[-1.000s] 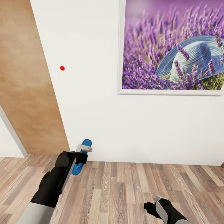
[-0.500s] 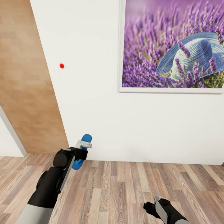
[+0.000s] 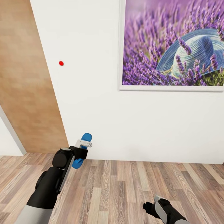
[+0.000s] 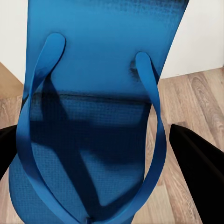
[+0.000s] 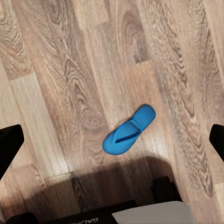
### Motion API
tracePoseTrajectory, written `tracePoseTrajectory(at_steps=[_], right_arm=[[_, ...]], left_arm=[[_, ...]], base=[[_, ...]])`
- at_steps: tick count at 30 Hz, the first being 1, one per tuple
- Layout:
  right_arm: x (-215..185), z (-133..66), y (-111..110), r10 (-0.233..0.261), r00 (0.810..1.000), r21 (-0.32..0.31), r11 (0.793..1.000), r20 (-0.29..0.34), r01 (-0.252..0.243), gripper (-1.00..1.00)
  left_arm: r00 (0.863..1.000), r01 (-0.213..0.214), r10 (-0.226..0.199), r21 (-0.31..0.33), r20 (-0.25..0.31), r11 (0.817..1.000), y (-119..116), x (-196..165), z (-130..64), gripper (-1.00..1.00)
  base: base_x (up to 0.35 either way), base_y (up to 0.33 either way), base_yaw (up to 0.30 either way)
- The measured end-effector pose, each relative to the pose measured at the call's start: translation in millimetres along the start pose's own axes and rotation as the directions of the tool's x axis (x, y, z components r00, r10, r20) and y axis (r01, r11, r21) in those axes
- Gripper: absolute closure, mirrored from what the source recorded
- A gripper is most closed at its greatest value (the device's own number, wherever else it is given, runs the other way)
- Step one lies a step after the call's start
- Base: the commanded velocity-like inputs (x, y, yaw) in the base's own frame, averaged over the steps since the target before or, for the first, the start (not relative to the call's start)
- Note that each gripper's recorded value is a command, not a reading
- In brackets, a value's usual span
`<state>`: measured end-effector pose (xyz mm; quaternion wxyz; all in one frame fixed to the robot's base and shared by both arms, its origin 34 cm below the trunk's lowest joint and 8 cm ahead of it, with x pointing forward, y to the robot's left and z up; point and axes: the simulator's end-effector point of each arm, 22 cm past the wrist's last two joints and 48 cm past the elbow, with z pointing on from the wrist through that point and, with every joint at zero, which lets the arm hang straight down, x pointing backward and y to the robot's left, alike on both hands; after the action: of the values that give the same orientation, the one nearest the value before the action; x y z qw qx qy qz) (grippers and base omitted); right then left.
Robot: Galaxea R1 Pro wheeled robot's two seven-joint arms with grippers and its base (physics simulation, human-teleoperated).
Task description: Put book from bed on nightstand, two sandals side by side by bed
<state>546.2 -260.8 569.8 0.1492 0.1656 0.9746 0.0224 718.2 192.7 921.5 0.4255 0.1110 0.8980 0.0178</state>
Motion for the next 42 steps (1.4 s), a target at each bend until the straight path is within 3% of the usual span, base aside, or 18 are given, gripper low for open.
tracePoseTrajectory(at_steps=[42], right_arm=[[30, 68.0, 4, -0.003, 1.0, -0.015, 1.0, -0.009, 0.003, -1.0]], left_arm=[[1.0, 0.002, -0.002, -0.003, 0.031, 1.0, -8, 46, 35.6, 1.0]], base=[[0.0, 0.0, 0.0]])
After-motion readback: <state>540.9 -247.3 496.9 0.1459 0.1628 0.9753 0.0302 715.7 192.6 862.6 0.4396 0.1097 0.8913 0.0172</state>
